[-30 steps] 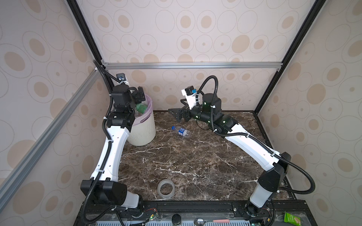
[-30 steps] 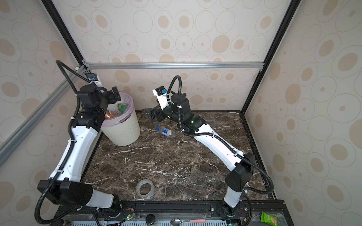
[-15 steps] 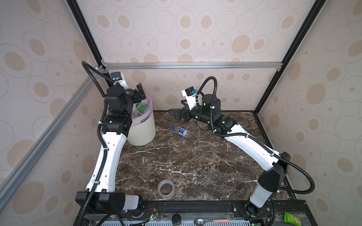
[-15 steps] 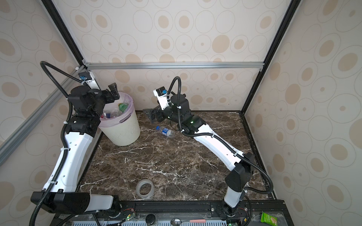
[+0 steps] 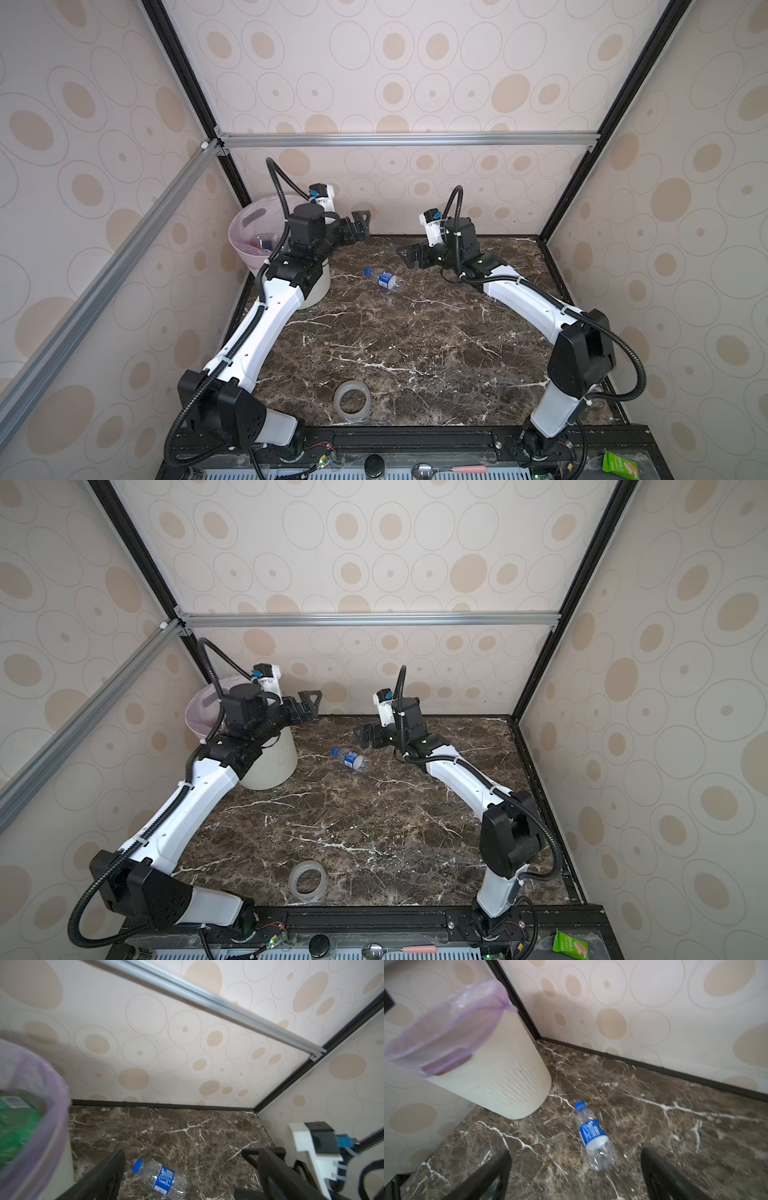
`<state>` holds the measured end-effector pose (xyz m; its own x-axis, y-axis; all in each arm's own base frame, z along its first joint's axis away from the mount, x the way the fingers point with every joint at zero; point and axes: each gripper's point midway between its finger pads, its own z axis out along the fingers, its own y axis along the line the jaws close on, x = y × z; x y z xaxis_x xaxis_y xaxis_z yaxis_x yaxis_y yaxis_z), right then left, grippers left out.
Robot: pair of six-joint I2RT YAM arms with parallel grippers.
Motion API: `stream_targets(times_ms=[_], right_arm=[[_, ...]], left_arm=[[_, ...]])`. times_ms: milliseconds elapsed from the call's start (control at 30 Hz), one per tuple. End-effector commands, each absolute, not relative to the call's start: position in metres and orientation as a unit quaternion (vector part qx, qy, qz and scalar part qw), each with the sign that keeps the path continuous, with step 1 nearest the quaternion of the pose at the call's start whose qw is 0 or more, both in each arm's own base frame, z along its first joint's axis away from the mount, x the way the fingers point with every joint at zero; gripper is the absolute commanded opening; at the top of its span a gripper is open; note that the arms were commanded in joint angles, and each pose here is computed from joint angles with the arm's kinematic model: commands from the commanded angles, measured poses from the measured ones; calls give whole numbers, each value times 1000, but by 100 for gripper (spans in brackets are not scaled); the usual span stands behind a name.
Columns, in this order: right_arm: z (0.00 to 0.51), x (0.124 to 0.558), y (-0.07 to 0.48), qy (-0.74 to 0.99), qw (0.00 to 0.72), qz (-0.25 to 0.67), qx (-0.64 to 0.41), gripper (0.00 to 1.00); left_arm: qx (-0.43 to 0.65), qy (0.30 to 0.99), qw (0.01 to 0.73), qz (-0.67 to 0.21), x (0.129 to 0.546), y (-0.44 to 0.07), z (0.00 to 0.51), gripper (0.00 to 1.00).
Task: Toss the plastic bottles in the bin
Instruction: 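Lower right gripper onto the blue-label water bottle while left gripper returns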
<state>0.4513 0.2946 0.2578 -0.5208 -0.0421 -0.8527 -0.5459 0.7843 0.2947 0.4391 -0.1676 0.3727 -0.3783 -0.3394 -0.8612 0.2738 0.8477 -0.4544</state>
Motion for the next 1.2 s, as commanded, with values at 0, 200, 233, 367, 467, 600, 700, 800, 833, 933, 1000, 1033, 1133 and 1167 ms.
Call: stream_targets(times_ms=[0, 200, 233, 367, 467, 600, 700, 800, 833, 933, 1000, 1033, 1133, 1167], right_arm=[[222, 455, 290, 847, 428, 266, -172, 100], [157, 460, 295, 877, 368, 250, -183, 100], [148, 461, 297, 880, 360, 251, -184, 100], [119, 466, 307, 889, 331, 256, -186, 100], [101, 470, 315, 895, 315, 252, -189, 100], [86, 475, 325, 899, 304, 249, -194, 100], [79, 478, 332, 900, 299, 243, -203, 100], [73, 483, 339, 901, 294, 239, -210, 100], [71, 484, 341, 903, 290, 237, -212, 100], [60, 487, 347, 908, 275, 230, -216, 100], [55, 487, 352, 909, 272, 224, -222, 99], [53, 486, 354, 909, 270, 224, -224, 99], [49, 486, 359, 910, 265, 220, -230, 94], [48, 485, 361, 910, 264, 219, -233, 91]], left_arm=[[-25, 772, 522, -362, 435, -204, 358, 99], [-41, 778, 483, -400, 425, -225, 318, 99], [-47, 778, 481, -401, 423, -224, 313, 99], [-61, 784, 455, -418, 416, -226, 287, 99], [-74, 791, 433, -426, 412, -226, 263, 99], [-83, 800, 420, -420, 414, -218, 242, 99], [-88, 804, 416, -417, 416, -212, 234, 99], [-88, 808, 411, -413, 417, -210, 227, 99], [-88, 809, 409, -413, 417, -210, 225, 99], [-91, 811, 402, -414, 415, -209, 217, 99], [-94, 813, 400, -412, 414, -207, 214, 99], [-94, 813, 401, -411, 414, -206, 213, 99], [-95, 814, 402, -408, 414, -203, 212, 99], [-95, 814, 402, -408, 413, -203, 212, 99]])
